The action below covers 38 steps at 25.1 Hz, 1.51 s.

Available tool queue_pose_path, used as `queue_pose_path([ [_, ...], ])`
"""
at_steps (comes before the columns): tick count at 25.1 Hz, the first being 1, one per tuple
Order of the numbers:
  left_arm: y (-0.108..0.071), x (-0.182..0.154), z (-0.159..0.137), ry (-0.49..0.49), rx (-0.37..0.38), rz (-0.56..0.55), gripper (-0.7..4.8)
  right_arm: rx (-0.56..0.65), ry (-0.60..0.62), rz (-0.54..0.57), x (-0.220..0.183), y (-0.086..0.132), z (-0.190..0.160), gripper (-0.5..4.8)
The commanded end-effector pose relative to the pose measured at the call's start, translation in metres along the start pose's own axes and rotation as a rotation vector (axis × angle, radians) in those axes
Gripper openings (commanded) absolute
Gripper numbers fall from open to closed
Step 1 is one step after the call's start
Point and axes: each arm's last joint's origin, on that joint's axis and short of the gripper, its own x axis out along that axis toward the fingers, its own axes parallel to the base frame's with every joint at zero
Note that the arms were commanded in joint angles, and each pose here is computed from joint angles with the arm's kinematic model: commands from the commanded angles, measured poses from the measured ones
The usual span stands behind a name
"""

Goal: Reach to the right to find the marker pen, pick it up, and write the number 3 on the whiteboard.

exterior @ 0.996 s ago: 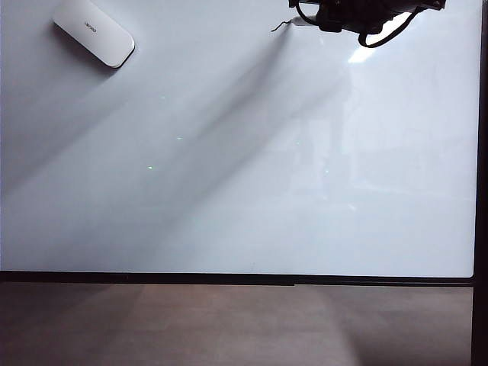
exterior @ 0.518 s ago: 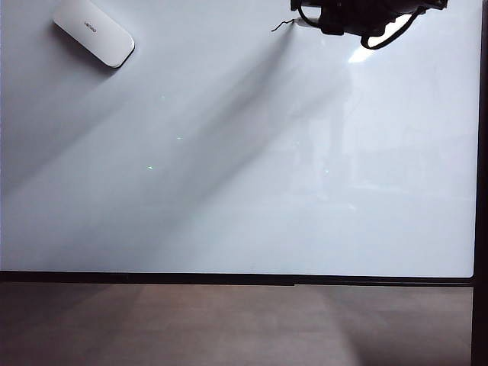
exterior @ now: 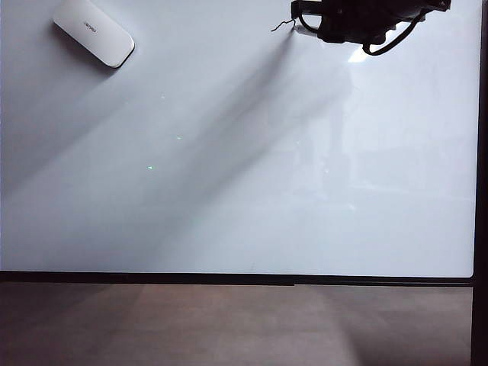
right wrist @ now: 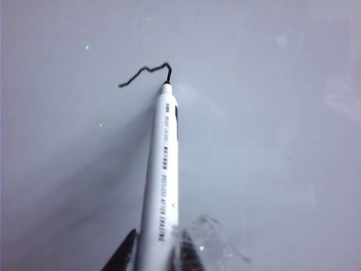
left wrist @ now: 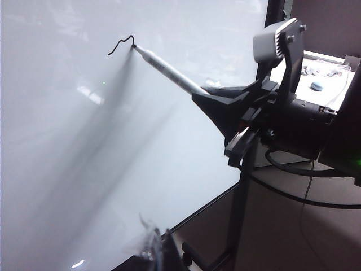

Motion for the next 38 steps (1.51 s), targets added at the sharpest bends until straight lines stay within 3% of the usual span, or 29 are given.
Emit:
queue_pose_path([
  [1, 0.000, -0.001, 0.002, -0.016, 0.001, 0.002, -0.05, 0.013, -0.005, 0.017, 0.000, 0.000, 0.003, 0.40],
  [25, 0.000, -0.001, 0.002, -0.015, 0.001, 0.002, -0.05, 0.014, 0.054, 0.024, -0.004, 0.000, 0.003, 0.40],
  [32, 0.000, -0.001, 0.002, -0.015, 0.001, 0.002, -0.05, 0.019, 0.021, 0.134, -0.010, 0.001, 0.015, 0.40],
  [38, 0.000, -0.001, 0.002, -0.015, 0.001, 0.002, -0.05, 0.013, 0.027, 0.154, -0.008, 0.002, 0.011, 0.40],
])
